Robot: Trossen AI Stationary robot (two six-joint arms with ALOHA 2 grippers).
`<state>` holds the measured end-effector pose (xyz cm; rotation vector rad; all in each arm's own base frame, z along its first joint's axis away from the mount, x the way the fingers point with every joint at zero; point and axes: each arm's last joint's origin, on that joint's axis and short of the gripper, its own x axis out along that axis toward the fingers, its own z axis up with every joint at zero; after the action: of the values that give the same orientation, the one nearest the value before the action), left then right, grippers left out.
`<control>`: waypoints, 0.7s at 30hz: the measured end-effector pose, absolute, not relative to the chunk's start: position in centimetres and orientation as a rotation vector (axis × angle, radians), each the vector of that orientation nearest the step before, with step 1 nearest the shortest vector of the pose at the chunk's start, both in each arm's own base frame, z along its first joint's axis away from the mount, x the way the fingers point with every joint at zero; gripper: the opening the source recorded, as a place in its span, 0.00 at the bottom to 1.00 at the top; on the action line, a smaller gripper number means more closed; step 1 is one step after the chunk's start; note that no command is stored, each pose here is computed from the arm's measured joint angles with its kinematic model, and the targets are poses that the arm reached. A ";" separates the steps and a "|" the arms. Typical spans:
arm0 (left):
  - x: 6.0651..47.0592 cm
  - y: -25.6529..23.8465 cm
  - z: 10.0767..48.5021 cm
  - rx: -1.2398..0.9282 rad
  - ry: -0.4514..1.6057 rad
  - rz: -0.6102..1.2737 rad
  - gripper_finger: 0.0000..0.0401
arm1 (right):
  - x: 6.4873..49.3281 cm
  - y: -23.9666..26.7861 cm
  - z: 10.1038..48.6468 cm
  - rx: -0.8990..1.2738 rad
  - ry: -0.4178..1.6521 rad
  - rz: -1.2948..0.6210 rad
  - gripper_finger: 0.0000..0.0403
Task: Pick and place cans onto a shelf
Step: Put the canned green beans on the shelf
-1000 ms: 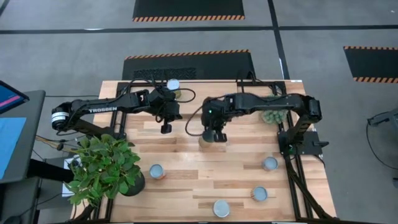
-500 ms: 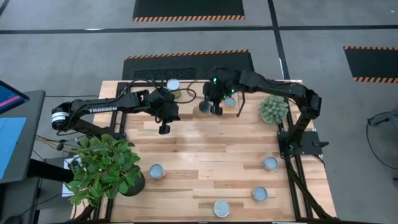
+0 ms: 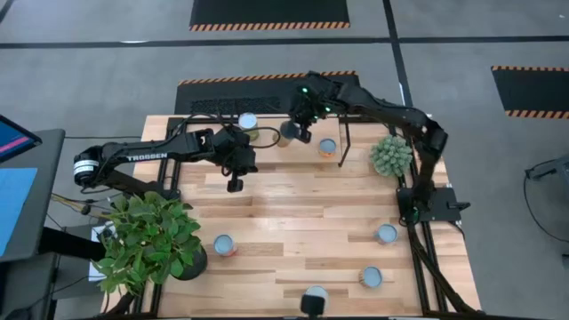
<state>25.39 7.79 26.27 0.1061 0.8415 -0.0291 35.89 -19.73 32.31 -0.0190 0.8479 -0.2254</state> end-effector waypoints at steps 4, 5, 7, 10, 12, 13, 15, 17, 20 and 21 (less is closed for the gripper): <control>25.5 7.5 26.3 0.110 0.841 -0.041 0.01 | 37.9 -21.0 32.6 -0.033 0.884 -0.208 0.00; 25.5 7.4 26.3 0.112 0.841 -0.044 0.01 | 38.3 -21.2 33.0 -0.034 0.890 -0.206 0.00; 25.5 7.2 26.2 0.113 0.845 -0.053 0.01 | 38.9 -21.8 33.4 -0.031 0.904 -0.204 0.00; 25.6 6.9 26.2 0.116 0.851 -0.065 0.01 | 39.9 -22.6 32.8 -0.008 0.958 -0.194 0.00; 25.6 6.7 26.2 0.119 0.852 -0.072 0.01 | 40.5 -23.1 32.1 0.003 0.989 -0.188 0.00; 25.6 6.6 26.2 0.120 0.853 -0.075 0.01 | 40.8 -23.2 31.8 0.006 0.998 -0.185 0.00; 25.6 6.5 26.2 0.123 0.853 -0.080 0.01 | 41.2 -23.5 31.2 0.004 1.007 -0.180 0.00; 25.7 6.4 26.2 0.124 0.853 -0.083 0.01 | 41.6 -23.7 30.4 -0.001 1.016 -0.173 0.00; 25.7 6.3 26.2 0.125 0.853 -0.086 0.01 | 41.9 -24.0 29.5 0.004 1.026 -0.171 0.00; 25.7 6.3 26.2 0.125 0.854 -0.085 0.01 | 41.9 -24.1 29.4 0.006 1.029 -0.171 0.00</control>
<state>25.67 6.31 26.16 0.1246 0.8538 -0.0853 41.95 -24.10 29.38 0.0065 1.0292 -0.1709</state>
